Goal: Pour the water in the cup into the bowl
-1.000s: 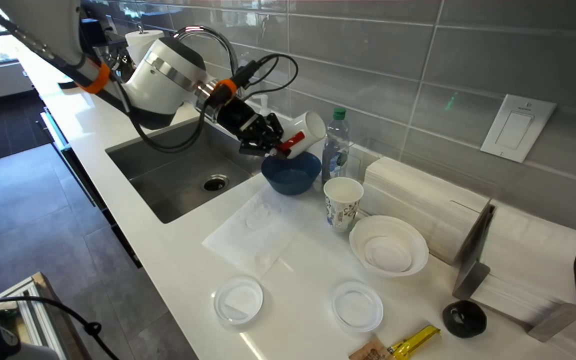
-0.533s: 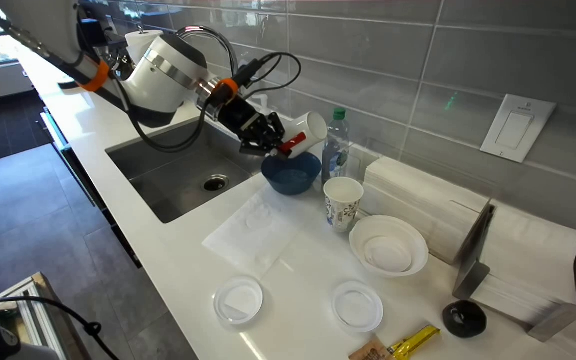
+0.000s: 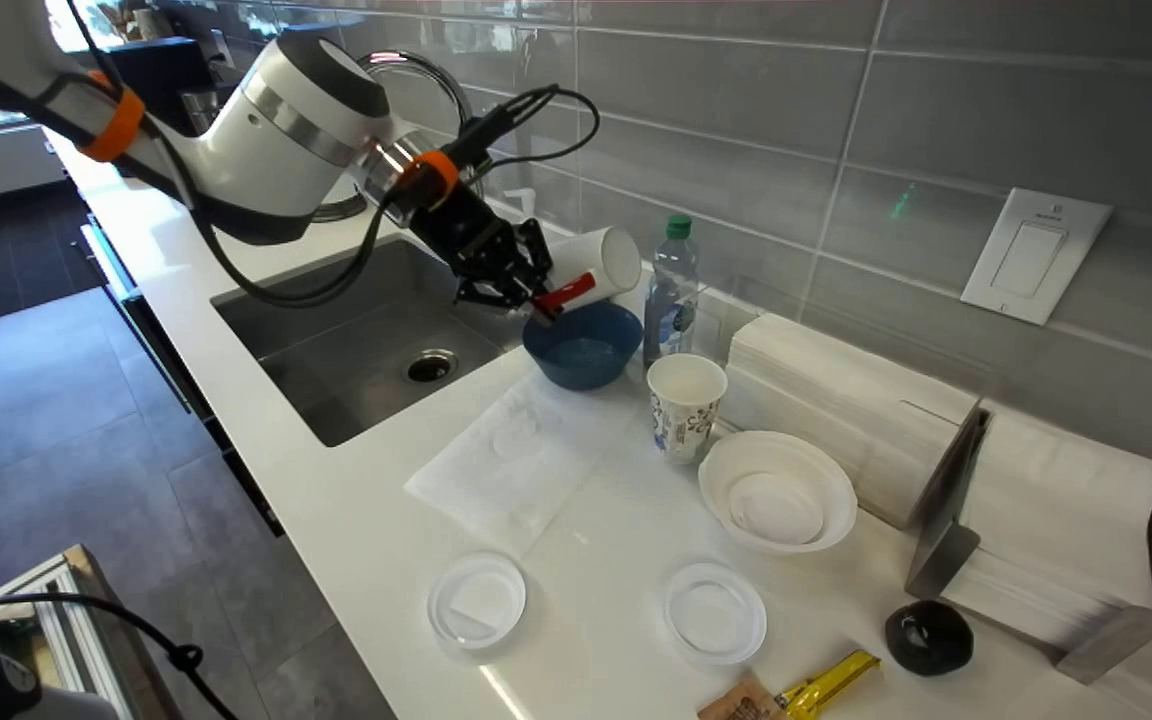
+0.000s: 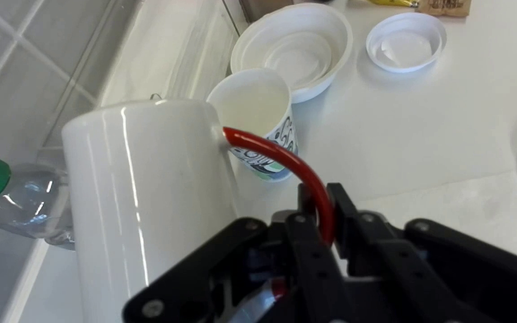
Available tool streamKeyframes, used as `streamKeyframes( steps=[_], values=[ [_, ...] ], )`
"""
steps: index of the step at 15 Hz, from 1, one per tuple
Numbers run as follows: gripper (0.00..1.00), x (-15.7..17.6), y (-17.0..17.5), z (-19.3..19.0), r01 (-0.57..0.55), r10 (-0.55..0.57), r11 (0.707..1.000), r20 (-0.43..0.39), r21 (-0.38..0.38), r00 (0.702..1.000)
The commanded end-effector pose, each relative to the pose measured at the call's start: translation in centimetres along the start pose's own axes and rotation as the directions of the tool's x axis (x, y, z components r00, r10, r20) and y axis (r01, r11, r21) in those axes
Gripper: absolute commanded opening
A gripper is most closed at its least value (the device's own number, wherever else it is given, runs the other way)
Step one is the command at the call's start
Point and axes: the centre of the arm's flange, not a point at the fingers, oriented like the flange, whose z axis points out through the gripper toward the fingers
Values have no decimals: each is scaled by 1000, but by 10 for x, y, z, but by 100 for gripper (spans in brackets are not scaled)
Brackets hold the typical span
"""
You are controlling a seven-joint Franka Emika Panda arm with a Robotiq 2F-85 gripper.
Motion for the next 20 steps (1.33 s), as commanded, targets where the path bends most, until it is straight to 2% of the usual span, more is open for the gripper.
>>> streamKeyframes(
  steps=[1,2,5,10,16,20],
  values=[
    [3,-49,-31,-16,-38,40,999,-65,26,997],
    [3,-60,-37,-16,-57,60,997,-78,45,995],
    [3,-92,-51,-12,-89,103,993,-189,82,977],
    [3,-126,-64,7,-148,168,986,-394,80,903],
    [3,-142,-80,39,-159,183,983,-626,94,758],
    [3,-135,-84,57,-134,188,982,-726,132,662]
  ],
)
